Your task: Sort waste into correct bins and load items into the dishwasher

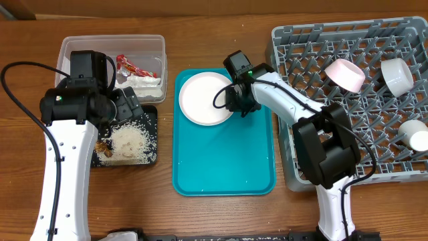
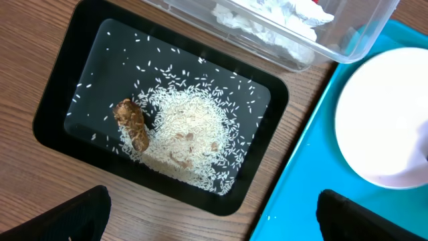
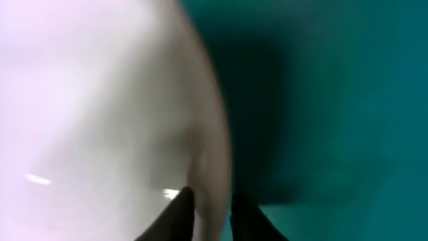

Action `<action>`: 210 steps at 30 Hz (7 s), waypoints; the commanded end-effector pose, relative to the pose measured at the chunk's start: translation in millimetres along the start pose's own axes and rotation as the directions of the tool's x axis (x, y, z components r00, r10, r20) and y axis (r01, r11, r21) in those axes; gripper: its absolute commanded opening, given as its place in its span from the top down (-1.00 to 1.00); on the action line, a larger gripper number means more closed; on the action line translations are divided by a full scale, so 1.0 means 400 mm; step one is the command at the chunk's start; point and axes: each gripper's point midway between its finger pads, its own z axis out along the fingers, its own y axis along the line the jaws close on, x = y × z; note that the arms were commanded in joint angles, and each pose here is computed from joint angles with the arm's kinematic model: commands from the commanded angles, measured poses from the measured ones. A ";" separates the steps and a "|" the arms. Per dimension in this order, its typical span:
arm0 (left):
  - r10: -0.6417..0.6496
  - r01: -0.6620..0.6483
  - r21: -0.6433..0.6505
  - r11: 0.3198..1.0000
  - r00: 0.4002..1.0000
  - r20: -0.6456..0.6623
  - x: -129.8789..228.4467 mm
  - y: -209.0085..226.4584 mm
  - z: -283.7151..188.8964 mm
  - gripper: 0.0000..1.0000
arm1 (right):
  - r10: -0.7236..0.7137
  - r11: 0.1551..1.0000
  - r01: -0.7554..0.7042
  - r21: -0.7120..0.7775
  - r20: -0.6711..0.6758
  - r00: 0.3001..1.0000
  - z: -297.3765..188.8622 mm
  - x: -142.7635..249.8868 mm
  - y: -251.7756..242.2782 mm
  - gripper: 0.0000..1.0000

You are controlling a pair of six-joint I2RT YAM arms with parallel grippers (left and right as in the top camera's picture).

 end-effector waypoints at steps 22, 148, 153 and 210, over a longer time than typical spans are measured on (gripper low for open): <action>-0.010 0.010 0.003 1.000 1.000 0.012 -0.009 -0.001 -0.007 -0.99 | -0.097 0.919 -0.116 0.378 0.499 0.861 -0.627 -0.271 -0.322 0.92; 0.039 -0.101 0.186 0.977 0.950 0.311 0.288 0.070 -0.162 -1.00 | 0.039 0.994 0.034 -0.107 0.614 0.788 -0.694 0.338 -0.393 -1.00; 0.039 -0.101 0.186 0.977 0.950 0.311 0.288 0.070 -0.162 -1.00 | 0.037 0.994 0.037 -0.107 0.620 0.784 -0.696 0.342 -0.392 -1.00; 0.039 -0.101 0.186 0.977 0.950 0.311 0.288 0.070 -0.162 -1.00 | -0.030 0.999 0.038 0.023 0.982 0.188 -0.531 0.331 -0.469 -1.00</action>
